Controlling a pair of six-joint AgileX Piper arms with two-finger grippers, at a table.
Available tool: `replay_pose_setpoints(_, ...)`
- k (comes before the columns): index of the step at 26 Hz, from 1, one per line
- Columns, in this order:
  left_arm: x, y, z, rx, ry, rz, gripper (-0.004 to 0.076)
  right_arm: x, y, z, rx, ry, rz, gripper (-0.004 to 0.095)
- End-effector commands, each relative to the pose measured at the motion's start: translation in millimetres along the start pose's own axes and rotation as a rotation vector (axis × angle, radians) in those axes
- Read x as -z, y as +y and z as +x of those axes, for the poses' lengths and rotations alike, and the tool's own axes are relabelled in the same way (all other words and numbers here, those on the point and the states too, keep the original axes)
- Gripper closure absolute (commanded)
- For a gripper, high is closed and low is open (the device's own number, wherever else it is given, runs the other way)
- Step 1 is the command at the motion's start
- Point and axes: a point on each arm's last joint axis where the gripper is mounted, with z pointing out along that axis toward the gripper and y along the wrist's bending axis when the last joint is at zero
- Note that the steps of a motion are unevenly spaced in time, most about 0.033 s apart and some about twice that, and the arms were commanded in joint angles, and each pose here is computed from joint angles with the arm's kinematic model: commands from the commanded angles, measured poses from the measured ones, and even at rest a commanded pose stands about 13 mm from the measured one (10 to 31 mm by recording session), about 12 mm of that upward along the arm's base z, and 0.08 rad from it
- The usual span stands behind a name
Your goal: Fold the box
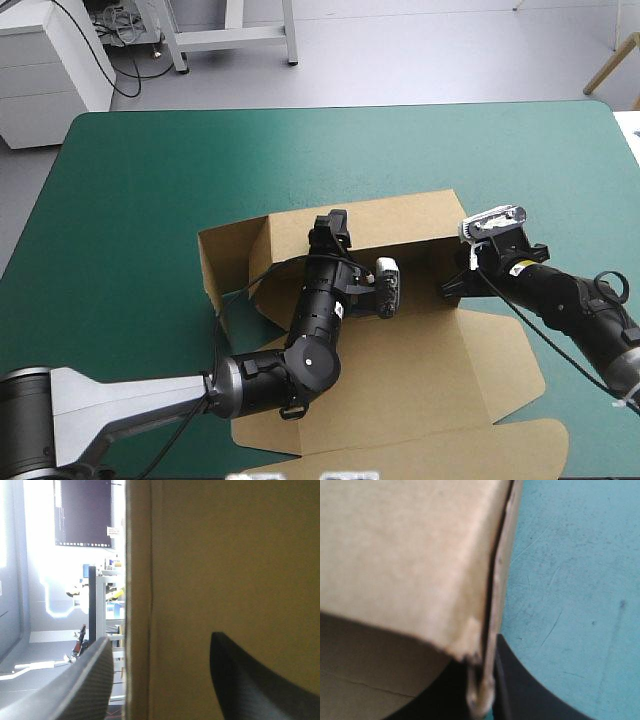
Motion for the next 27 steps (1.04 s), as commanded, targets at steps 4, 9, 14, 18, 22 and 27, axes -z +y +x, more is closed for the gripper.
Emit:
replay_pose_setpoints(4,35.2,47.5,-15.1,0.030,-0.107,-0.184,0.0315,8.3,-0.2,-8.1,-0.030,-0.015,0.005,0.0905)
replay_pose_setpoints(9,69.8,62.4,-22.6,0.075,-0.185,-0.221,0.0315,15.0,2.4,-17.5,-0.078,0.017,-0.029,0.0905)
replay_pose_setpoints(14,106.6,78.5,-23.3,0.142,-0.241,-0.269,0.0315,35.1,-1.1,-43.0,-0.114,0.059,-0.002,0.0905)
replay_pose_setpoints(18,120.9,98.8,-9.2,0.214,-0.252,-0.303,0.0326,48.5,-6.6,-61.7,-0.117,0.109,0.048,0.0908)
replay_pose_setpoints(22,123.1,142.6,40.7,0.349,-0.170,-0.394,0.0532,14.2,-14.8,-84.5,-0.136,0.303,0.025,0.0908)
replay_pose_setpoints(27,122.3,170.5,92.3,0.466,-0.043,-0.453,0.0726,-38.2,-21.5,-100.4,-0.174,0.402,-0.022,0.0908)
